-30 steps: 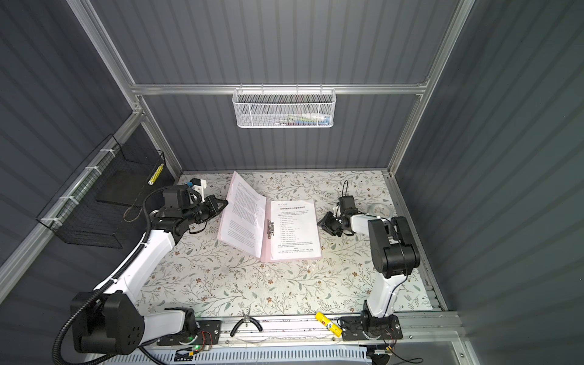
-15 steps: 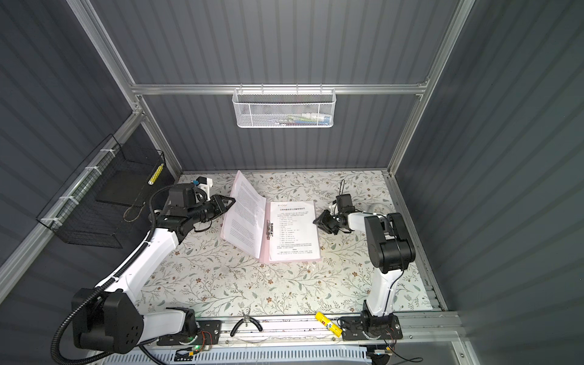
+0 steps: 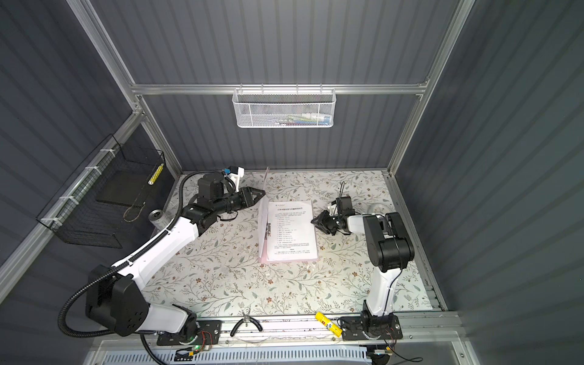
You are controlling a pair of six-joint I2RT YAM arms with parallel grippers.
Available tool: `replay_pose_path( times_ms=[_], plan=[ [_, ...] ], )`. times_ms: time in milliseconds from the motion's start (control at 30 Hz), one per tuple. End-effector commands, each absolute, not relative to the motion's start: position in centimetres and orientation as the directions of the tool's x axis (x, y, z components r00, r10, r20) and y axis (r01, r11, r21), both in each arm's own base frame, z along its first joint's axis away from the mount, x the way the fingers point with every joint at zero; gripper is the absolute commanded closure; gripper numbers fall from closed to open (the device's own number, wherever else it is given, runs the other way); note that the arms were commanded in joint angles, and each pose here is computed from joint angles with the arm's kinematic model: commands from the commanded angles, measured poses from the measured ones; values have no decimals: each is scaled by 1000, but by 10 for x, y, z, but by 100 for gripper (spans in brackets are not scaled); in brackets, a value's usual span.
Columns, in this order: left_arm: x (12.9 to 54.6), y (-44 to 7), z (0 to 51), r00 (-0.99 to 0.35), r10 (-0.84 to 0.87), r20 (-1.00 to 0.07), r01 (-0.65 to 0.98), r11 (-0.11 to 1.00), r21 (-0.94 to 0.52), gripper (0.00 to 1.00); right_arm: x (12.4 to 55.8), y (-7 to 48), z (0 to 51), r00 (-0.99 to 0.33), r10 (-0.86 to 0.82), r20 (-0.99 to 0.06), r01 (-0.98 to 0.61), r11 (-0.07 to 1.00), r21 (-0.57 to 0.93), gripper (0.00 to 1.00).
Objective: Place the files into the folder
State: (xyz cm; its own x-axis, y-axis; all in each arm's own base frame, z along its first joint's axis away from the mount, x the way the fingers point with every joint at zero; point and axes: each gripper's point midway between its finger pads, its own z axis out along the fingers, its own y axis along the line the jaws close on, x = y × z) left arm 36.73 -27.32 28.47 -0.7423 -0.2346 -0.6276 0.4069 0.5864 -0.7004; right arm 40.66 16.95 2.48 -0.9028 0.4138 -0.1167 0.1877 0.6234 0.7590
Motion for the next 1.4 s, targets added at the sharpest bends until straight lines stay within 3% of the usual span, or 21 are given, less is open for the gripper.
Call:
replay_pose_path(
  times_ms=[0, 200, 500, 800, 1167, 1367],
  plan=[
    [367, -311, 293, -738, -201, -644, 462, 545, -700, 66, 390, 169, 2, -901, 431, -58, 253, 627, 737, 64],
    [357, -379, 264, -783, -66, -618, 503, 517, -692, 68, 388, 146, 16, -852, 505, -141, 264, 645, 717, 64],
    [366, -424, 233, -802, 6, -598, 523, 492, -696, 67, 380, 124, 41, -814, 550, -189, 257, 632, 731, 63],
    [372, -451, 188, -817, 44, -574, 528, 456, -716, 63, 371, 105, 52, -787, 576, -219, 279, 650, 706, 62],
    [381, -454, 172, -770, 73, -634, 584, 479, -655, 61, 355, 70, 121, -713, 551, -433, 245, 775, 582, 60],
    [382, -445, 171, -743, 95, -663, 604, 523, -602, 60, 355, 89, 160, -722, 501, -477, 139, 780, 610, 60]
  ],
)
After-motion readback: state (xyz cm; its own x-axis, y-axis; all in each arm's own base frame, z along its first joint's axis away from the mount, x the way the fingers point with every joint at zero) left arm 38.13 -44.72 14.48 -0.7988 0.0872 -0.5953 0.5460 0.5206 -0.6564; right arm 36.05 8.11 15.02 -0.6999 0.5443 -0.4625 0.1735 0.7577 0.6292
